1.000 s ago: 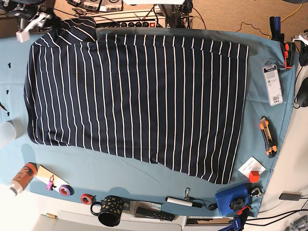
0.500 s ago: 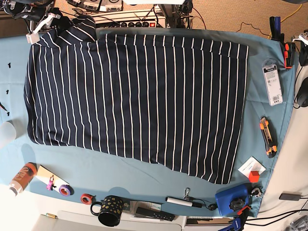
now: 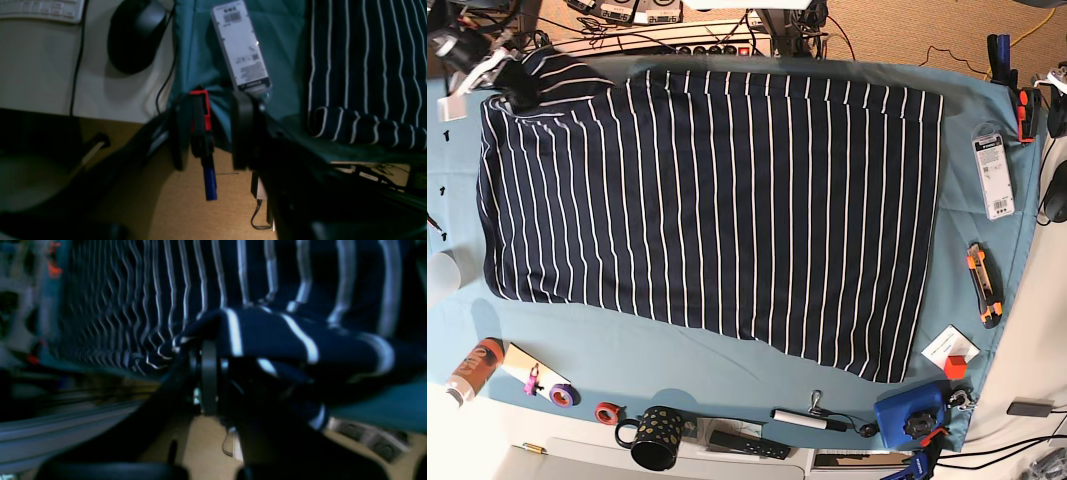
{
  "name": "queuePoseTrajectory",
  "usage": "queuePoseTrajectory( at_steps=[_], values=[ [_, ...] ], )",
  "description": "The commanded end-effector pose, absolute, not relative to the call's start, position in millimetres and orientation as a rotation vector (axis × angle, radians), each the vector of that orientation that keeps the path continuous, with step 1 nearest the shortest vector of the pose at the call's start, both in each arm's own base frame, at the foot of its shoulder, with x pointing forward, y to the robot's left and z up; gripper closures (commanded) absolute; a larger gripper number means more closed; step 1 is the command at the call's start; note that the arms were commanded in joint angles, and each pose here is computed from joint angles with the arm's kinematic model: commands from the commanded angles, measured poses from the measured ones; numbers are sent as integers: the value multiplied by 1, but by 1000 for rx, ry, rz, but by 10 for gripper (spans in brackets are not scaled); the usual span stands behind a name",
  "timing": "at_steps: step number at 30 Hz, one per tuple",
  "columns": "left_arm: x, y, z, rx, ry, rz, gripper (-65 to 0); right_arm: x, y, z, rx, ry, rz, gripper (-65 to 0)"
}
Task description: Layout the t-shirt on the table in an organized manner, then fold the t-shirt properly
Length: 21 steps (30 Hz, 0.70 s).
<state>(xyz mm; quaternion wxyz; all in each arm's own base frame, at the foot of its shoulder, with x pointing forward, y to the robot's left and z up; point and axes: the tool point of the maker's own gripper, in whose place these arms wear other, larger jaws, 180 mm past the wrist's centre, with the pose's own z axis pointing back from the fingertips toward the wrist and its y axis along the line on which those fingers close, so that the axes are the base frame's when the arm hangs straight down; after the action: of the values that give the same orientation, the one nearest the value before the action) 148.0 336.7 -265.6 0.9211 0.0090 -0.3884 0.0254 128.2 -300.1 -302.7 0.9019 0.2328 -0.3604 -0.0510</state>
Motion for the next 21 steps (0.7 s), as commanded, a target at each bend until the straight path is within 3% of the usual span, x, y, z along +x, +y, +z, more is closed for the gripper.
queuePoseTrajectory(
  at_steps=[1,9,14,21],
  values=[
    [154,337,-255,26,-840,36,-207,135,-302,-285,465,-799,-71,0],
    [158,288,-265,-164,-888,-49,-211,138,-302,-278,446,-817,-52,0],
    [161,241,-292,-321,-837,-69,-347,139,-302,-277,446,-824,-50,0],
    [165,218,-328,-372,-756,-27,-350,139,-302,-277,446,-824,-50,0]
  ],
)
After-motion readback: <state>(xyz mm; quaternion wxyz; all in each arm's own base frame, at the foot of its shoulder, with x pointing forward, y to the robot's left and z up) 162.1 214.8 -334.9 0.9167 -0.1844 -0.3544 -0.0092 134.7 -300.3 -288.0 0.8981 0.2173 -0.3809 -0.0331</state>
